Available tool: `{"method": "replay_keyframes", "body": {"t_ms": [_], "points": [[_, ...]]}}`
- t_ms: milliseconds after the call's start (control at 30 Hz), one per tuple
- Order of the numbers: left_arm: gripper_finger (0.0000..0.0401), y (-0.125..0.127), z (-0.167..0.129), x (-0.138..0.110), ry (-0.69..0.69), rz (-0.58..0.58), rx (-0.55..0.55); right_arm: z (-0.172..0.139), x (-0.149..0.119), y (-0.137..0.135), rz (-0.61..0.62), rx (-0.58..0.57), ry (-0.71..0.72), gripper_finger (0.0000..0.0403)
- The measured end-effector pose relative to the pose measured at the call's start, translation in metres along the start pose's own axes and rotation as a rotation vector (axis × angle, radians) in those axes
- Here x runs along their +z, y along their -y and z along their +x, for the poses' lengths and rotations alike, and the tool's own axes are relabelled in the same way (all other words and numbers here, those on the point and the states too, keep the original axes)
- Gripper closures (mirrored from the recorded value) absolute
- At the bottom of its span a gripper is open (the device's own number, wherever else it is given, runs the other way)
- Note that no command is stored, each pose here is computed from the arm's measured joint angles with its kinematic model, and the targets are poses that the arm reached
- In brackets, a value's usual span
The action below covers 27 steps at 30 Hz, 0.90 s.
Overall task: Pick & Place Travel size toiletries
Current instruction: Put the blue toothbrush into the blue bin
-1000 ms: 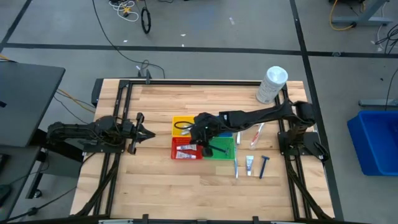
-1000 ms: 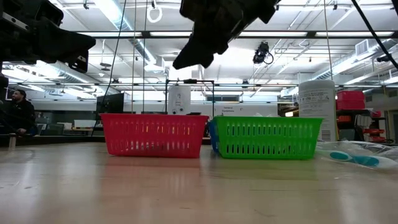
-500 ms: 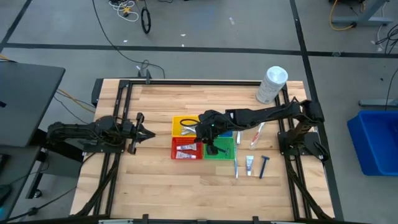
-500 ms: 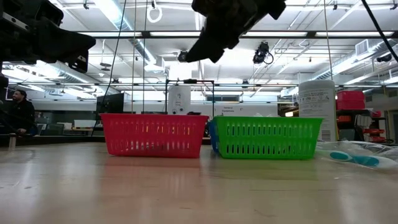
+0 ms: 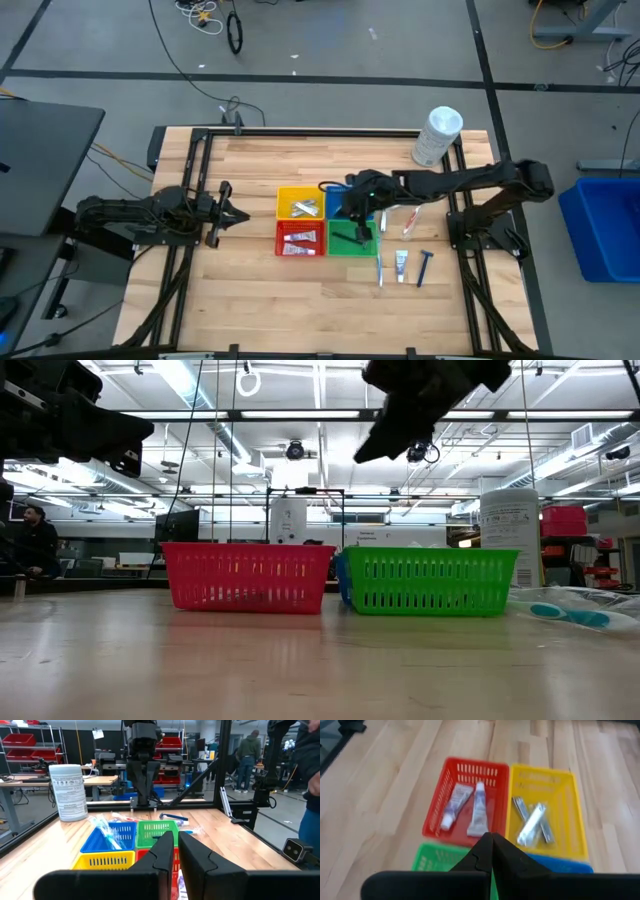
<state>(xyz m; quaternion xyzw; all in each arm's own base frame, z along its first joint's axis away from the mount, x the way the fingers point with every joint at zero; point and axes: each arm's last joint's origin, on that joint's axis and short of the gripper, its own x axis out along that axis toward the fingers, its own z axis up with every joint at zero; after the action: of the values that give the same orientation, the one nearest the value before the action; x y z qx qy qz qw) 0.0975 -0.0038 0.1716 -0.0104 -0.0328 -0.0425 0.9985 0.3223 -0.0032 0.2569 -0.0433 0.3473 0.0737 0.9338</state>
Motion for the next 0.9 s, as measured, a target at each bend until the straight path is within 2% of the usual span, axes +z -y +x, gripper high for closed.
{"method": "replay_keyframes", "body": {"t_ms": [333, 633, 900], "points": [[0.0369, 0.000, 0.000, 0.000, 0.000, 0.000, 0.000, -0.030, -0.034, -0.007, 0.002, -0.006, 0.010, 0.0394], [0.0369, 0.000, 0.000, 0.000, 0.000, 0.000, 0.000, -0.048, -0.053, -0.015, -0.010, 0.001, 0.030, 0.0395], [0.0369, 0.000, 0.000, 0.000, 0.000, 0.000, 0.000, -0.050, -0.071, -0.032, -0.208, 0.053, 0.022, 0.0394]]}}
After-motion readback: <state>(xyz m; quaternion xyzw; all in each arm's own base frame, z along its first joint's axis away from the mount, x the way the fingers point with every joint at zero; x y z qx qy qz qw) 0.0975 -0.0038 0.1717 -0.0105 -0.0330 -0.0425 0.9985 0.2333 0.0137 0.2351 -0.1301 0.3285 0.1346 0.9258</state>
